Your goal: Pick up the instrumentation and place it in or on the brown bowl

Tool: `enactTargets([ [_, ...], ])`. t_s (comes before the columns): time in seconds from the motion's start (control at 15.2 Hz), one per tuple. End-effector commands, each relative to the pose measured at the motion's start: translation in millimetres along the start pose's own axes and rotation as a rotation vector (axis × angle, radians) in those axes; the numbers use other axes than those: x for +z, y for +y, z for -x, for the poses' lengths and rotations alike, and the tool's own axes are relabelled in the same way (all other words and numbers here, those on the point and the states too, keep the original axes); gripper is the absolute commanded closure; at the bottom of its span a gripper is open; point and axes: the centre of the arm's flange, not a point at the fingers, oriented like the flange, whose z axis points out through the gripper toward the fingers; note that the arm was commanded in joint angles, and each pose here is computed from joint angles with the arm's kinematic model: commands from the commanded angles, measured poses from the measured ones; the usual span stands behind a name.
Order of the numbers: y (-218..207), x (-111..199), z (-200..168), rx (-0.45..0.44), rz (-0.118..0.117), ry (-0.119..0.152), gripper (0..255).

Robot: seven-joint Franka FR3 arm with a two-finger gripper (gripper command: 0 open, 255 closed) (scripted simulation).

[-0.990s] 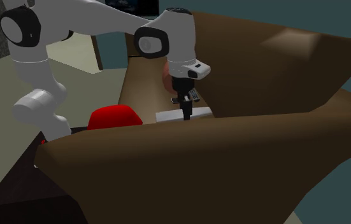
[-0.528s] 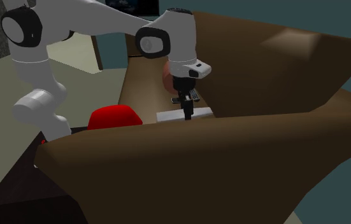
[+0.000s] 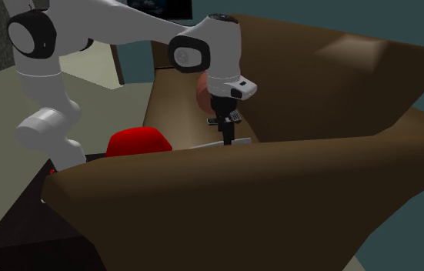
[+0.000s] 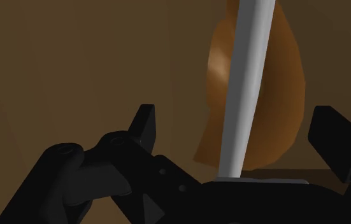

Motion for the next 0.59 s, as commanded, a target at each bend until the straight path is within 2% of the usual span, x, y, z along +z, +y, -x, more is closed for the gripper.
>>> enactTargets([
  [0.0,18,19,2,-0.006,0.062,-0.065,0],
  [0.07,17,8,1,-0.006,0.062,-0.065,0],
  [0.53,17,8,1,-0.006,0.062,-0.065,0],
])
